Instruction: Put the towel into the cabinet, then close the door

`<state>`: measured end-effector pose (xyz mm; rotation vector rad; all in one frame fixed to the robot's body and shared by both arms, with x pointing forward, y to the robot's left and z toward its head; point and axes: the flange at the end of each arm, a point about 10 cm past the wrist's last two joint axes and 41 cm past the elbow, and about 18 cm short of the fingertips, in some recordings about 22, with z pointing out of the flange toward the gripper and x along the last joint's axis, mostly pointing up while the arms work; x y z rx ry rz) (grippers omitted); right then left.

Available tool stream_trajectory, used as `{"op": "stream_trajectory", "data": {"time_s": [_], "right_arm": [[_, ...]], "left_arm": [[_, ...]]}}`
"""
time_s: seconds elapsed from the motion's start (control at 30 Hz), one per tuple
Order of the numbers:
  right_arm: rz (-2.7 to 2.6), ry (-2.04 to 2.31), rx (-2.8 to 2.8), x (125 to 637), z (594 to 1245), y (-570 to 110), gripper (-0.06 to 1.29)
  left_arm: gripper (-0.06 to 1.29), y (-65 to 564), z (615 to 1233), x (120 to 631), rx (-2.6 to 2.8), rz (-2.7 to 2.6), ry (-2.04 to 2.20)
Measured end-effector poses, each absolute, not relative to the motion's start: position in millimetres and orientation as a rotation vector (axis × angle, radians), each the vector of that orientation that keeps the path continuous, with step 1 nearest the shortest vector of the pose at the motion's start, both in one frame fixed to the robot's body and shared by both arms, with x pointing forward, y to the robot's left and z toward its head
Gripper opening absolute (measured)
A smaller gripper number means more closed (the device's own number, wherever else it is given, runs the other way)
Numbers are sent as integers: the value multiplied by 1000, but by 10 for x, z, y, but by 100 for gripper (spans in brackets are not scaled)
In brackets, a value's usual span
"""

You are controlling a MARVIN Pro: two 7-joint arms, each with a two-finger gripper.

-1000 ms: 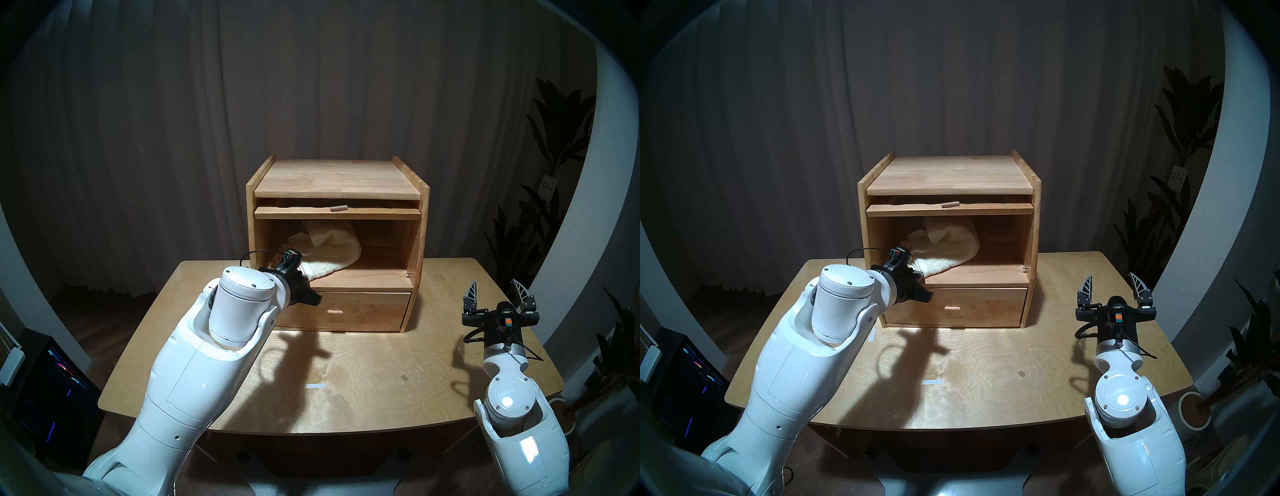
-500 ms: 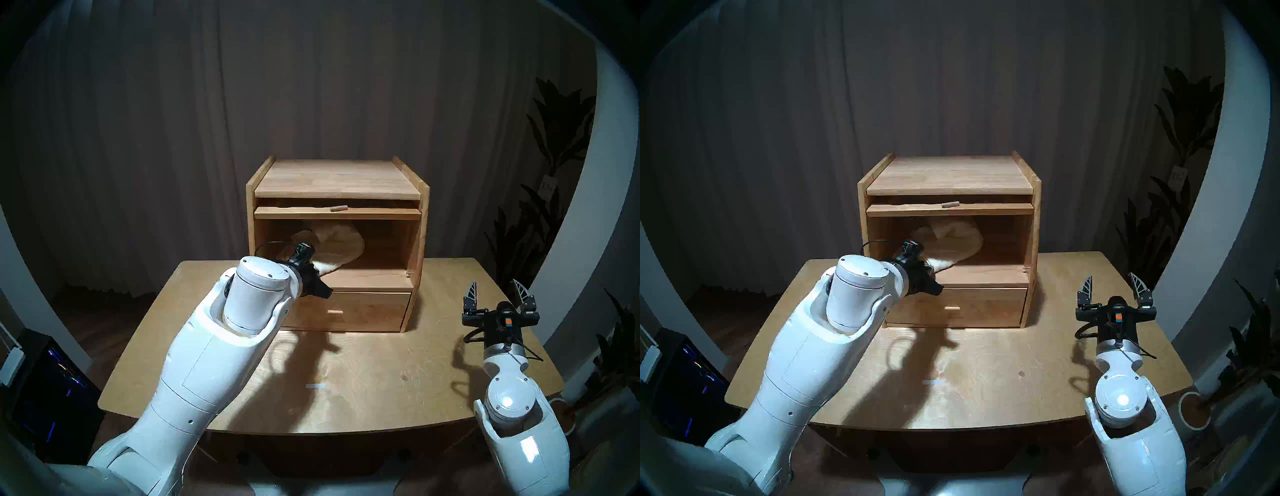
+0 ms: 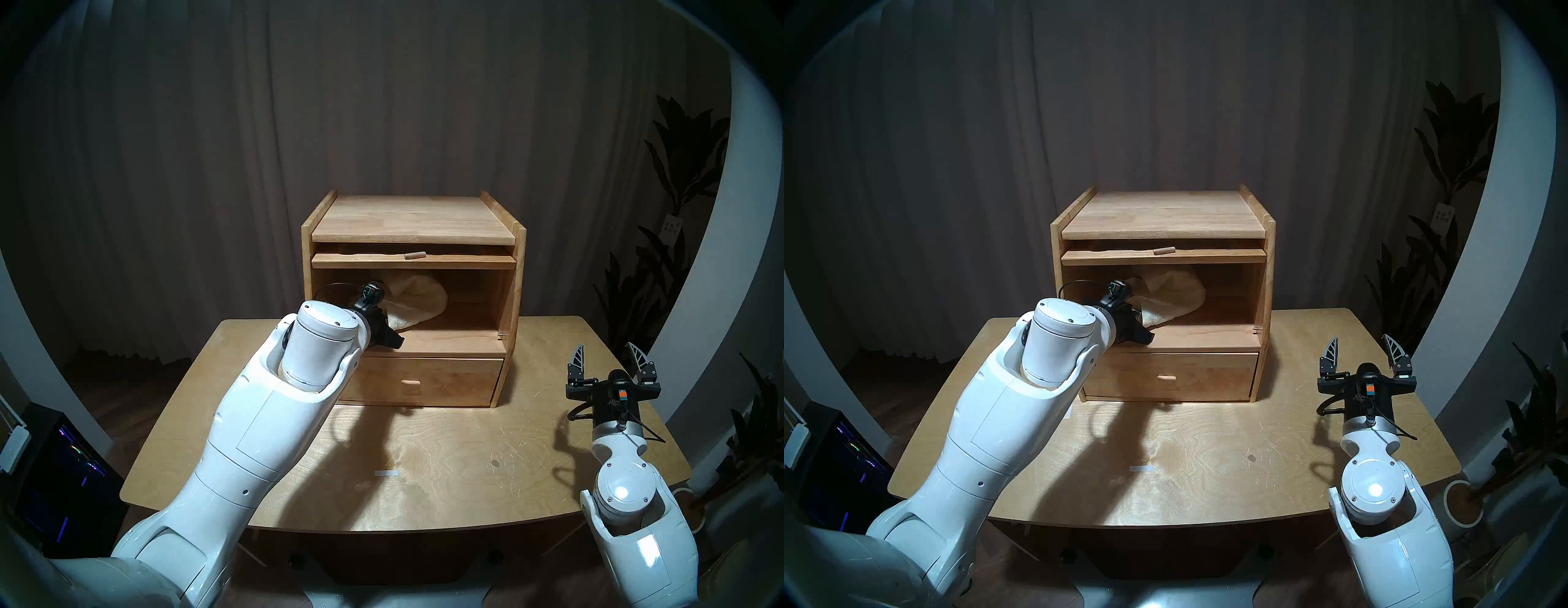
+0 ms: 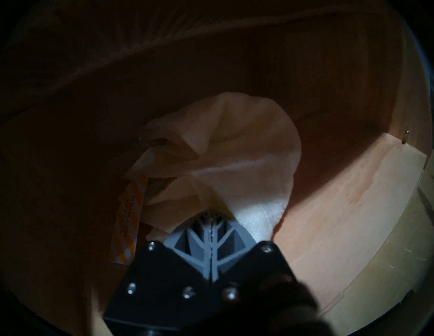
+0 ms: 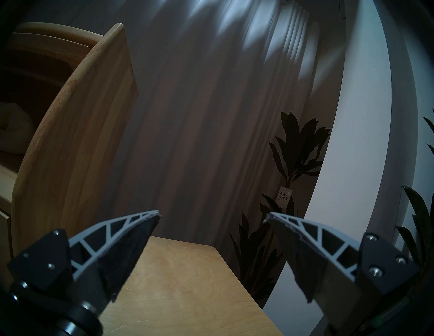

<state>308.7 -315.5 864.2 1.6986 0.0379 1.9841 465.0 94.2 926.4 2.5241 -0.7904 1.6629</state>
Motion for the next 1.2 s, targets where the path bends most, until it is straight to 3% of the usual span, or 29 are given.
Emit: {"op": "stream_trajectory", "data": {"time_s": [0.53, 0.6, 0.63, 0.7, 0.73, 0.77, 1.2], "right_arm": [[1985, 39, 1699, 3087, 8643, -3154, 125], [1985, 39, 1699, 3087, 8643, -3154, 125], [1985, 39, 1699, 3087, 8643, -3154, 125], [1984, 38, 1699, 3087, 8642, -3154, 125], [1984, 38, 1699, 3087, 8640, -3155, 125], [1984, 38, 1699, 3087, 8638, -3155, 125], [1978, 37, 1705, 3091, 8611, -3159, 125]], "left_arm": [[-3, 966, 9464, 4574, 2466, 1737, -751], [10, 979, 9483, 4548, 2464, 1728, -747], [28, 993, 9499, 4518, 2461, 1713, -742], [96, 1016, 9515, 4460, 2458, 1672, -732], [122, 1030, 9510, 4412, 2458, 1630, -727], [126, 1038, 9500, 4358, 2454, 1592, -725], [125, 1195, 9754, 4002, 2292, 1536, -714]]}}
